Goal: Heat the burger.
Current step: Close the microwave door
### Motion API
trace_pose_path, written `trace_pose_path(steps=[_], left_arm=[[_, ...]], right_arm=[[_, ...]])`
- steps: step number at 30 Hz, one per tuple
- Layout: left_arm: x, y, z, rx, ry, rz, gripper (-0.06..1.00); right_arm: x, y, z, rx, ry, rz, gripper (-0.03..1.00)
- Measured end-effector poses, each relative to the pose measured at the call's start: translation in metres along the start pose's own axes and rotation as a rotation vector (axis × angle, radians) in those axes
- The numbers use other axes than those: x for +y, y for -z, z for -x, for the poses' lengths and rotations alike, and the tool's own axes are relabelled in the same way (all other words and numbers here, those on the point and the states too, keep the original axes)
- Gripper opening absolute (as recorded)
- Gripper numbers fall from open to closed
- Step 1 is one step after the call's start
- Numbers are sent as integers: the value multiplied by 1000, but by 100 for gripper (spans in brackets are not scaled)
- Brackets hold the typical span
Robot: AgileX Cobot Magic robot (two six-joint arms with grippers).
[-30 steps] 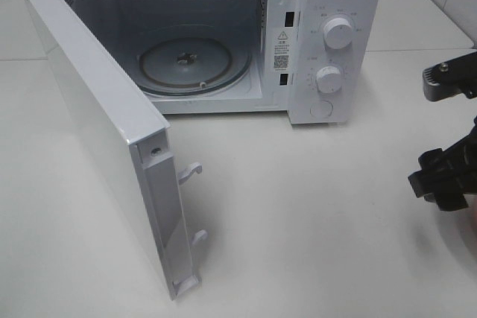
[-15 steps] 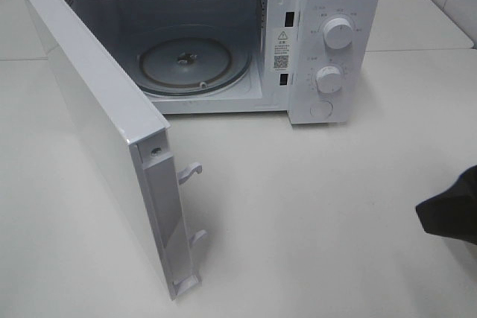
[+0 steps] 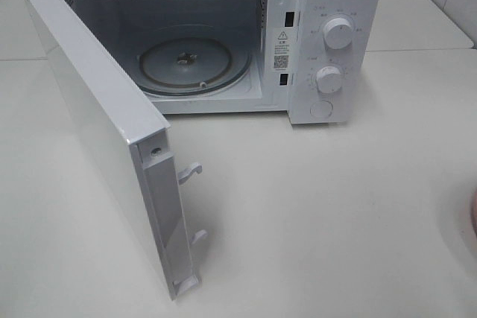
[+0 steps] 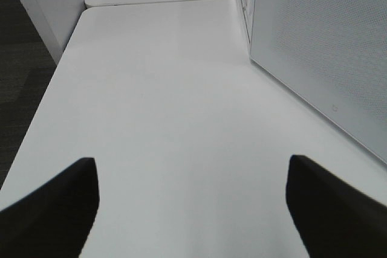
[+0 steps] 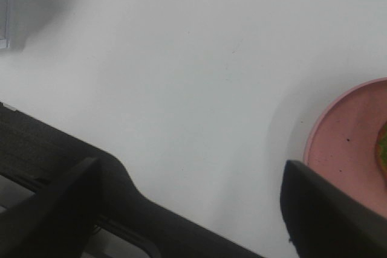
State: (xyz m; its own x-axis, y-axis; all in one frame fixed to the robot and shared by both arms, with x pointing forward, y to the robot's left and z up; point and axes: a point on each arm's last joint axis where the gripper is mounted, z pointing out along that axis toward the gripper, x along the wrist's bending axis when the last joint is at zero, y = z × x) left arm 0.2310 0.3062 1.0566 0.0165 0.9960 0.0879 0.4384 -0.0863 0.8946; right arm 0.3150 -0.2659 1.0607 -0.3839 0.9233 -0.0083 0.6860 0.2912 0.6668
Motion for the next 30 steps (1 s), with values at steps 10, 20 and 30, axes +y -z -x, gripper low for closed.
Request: trace_pose_path(steps=[10,20,30], left_arm=[[0,0,0,0,0,0,77],[0,0,0,0,0,0,77],[0,0,0,0,0,0,77]], right_arm=[[-28,32,13,-160,-138,200,76],[-56,47,11,-291,-234,359,76],[-66,56,7,-357,-268,452,76]])
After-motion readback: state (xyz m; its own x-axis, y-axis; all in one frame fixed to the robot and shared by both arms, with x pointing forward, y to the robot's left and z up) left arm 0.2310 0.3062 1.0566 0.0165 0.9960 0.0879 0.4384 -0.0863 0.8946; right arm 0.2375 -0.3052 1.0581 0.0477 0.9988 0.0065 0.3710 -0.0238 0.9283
